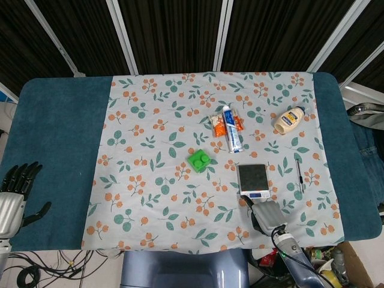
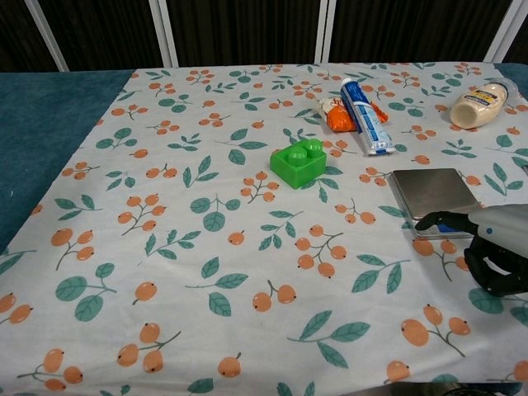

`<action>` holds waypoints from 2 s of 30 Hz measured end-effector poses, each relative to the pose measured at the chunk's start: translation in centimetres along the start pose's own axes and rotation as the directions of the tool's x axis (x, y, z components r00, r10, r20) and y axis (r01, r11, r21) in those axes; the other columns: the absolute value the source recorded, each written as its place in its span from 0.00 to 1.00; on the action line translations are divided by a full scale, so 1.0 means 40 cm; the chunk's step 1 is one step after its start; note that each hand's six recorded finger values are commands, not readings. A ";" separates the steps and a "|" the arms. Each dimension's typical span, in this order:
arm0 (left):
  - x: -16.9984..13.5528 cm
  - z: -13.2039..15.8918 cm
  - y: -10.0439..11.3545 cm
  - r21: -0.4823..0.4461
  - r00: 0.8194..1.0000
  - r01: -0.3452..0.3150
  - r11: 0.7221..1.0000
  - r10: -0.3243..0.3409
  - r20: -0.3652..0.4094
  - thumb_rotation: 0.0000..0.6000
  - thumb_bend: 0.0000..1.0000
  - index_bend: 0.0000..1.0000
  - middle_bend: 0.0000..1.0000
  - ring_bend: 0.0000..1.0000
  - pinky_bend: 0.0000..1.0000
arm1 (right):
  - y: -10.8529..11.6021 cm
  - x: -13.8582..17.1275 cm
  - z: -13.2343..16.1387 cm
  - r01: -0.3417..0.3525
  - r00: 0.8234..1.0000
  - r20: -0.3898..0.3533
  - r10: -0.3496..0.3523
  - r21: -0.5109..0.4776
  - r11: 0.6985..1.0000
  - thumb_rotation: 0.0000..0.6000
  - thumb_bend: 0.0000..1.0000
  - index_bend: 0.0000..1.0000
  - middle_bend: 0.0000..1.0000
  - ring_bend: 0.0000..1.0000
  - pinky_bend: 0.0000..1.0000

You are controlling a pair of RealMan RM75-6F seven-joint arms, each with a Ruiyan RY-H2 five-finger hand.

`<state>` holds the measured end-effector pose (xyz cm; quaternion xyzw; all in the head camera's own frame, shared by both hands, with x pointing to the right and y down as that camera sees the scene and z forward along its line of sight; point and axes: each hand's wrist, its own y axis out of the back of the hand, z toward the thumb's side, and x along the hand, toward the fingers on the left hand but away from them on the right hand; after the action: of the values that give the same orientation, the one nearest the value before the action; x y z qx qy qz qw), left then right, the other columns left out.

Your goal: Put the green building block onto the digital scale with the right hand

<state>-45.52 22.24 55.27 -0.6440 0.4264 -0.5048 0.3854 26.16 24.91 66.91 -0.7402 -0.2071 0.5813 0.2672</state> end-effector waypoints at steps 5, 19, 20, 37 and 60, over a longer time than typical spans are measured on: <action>0.000 0.000 0.000 0.000 1.000 0.000 1.000 0.000 0.000 1.00 0.26 0.00 0.05 0.04 0.03 | -0.004 -0.001 -0.005 -0.005 1.000 0.005 0.005 -0.007 1.000 1.00 0.82 0.14 0.83 0.87 0.88; 0.000 0.000 0.000 0.000 1.000 -0.001 1.000 0.001 0.001 1.00 0.26 0.00 0.05 0.04 0.03 | -0.002 -0.002 -0.019 0.000 1.000 0.021 0.000 -0.009 1.000 1.00 0.82 0.14 0.83 0.87 0.88; 0.000 0.000 0.000 0.001 1.000 -0.001 1.000 0.001 0.001 1.00 0.26 0.00 0.05 0.04 0.03 | -0.002 -0.002 -0.020 0.000 1.000 0.022 0.001 -0.009 1.000 1.00 0.82 0.14 0.83 0.87 0.88; 0.000 0.000 0.000 0.000 1.000 0.000 1.000 0.000 0.001 1.00 0.26 0.00 0.05 0.04 0.03 | -0.006 -0.003 -0.017 -0.006 1.000 0.017 0.007 -0.009 1.000 1.00 0.82 0.14 0.83 0.87 0.88; 0.000 0.000 0.000 0.001 1.000 0.000 1.000 0.000 0.000 1.00 0.26 0.00 0.05 0.04 0.03 | -0.022 -0.002 -0.015 -0.028 0.999 0.017 0.028 0.005 1.000 1.00 0.82 0.32 0.83 0.87 0.88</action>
<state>-45.53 22.23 55.27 -0.6439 0.4259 -0.5051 0.3857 26.73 25.45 67.66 -0.7373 -0.1973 0.5919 0.2592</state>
